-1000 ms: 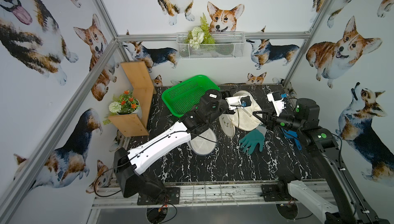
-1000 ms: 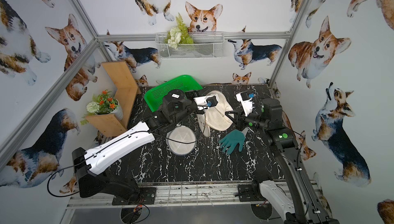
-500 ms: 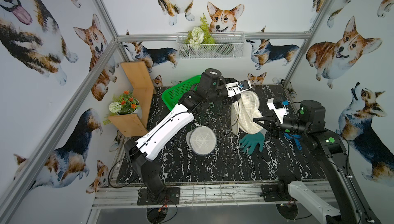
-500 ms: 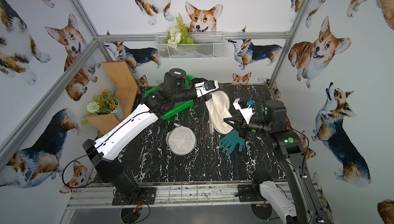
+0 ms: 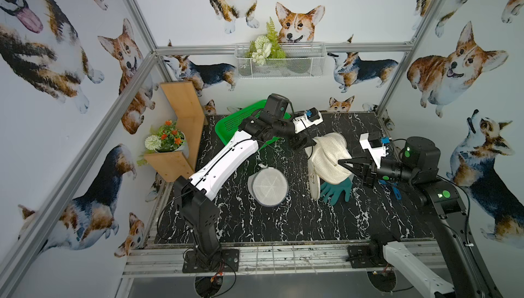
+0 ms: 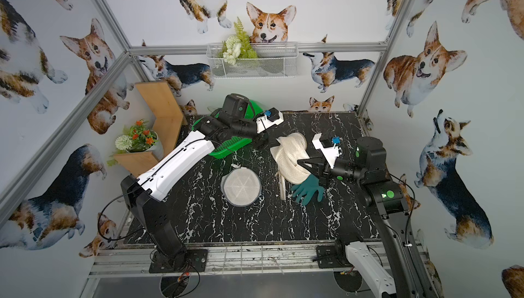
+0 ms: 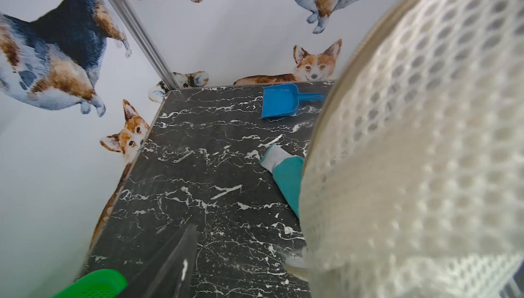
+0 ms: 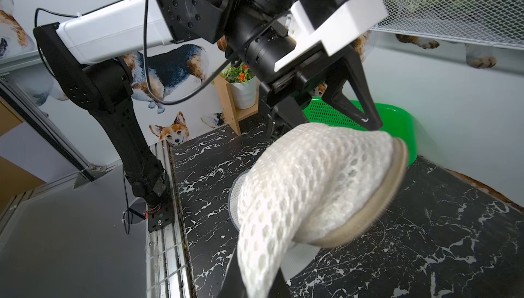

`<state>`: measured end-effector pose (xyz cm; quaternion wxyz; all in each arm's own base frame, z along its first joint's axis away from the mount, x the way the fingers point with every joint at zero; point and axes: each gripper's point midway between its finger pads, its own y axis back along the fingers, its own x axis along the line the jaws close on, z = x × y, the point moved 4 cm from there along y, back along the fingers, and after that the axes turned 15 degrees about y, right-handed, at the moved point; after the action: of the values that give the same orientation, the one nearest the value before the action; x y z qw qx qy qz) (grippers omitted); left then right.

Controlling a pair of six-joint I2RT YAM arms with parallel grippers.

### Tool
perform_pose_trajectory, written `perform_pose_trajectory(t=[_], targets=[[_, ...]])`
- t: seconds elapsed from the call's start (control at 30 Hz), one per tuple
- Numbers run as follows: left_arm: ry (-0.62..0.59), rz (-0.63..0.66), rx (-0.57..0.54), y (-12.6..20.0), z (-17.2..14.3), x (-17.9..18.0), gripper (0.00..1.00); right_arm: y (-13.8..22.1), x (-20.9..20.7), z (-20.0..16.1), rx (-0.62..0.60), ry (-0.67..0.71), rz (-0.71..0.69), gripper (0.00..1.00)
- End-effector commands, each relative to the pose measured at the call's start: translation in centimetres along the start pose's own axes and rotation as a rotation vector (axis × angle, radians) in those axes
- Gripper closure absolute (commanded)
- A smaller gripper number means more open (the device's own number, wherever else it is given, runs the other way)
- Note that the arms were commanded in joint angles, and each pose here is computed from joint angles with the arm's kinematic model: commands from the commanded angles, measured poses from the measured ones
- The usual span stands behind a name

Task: Turn the laundry bag inside out
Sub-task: Turn over the laundry bag.

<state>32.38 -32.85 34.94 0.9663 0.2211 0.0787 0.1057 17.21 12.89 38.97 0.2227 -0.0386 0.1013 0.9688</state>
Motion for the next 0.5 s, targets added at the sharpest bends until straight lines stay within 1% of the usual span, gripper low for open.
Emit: perform_pose_trajectory(t=[0.0, 0.13, 0.2, 0.27, 0.37, 0.47], targets=[[0.072, -0.042, -0.014, 0.5, -1.1, -0.2, 0.28, 0.5, 0.5, 3.3, -0.146, 0.108, 0.036, 1.0], [0.125, -0.098, -0.102, 1.7, -1.3, -1.0, 0.26, 0.5, 0.2, 3.9, -0.196, 0.12, 0.014, 1.0], [0.156, -0.135, -0.163, 2.6, -1.2, -1.3, 0.26, 0.5, 0.1, 4.2, -0.231, 0.109, 0.014, 1.0], [0.185, -0.168, -0.2, 3.1, -1.4, -1.4, 0.25, 0.5, 0.0, 4.5, -0.265, 0.095, 0.024, 1.0], [0.194, -0.195, -0.212, 3.4, -1.8, -1.8, 0.25, 0.4, -0.5, 4.8, -0.289, 0.066, 0.001, 1.0], [0.177, -0.17, -0.237, 3.8, -1.5, -1.9, 0.24, 0.2, -1.5, 4.5, -0.284, 0.027, -0.048, 1.0]])
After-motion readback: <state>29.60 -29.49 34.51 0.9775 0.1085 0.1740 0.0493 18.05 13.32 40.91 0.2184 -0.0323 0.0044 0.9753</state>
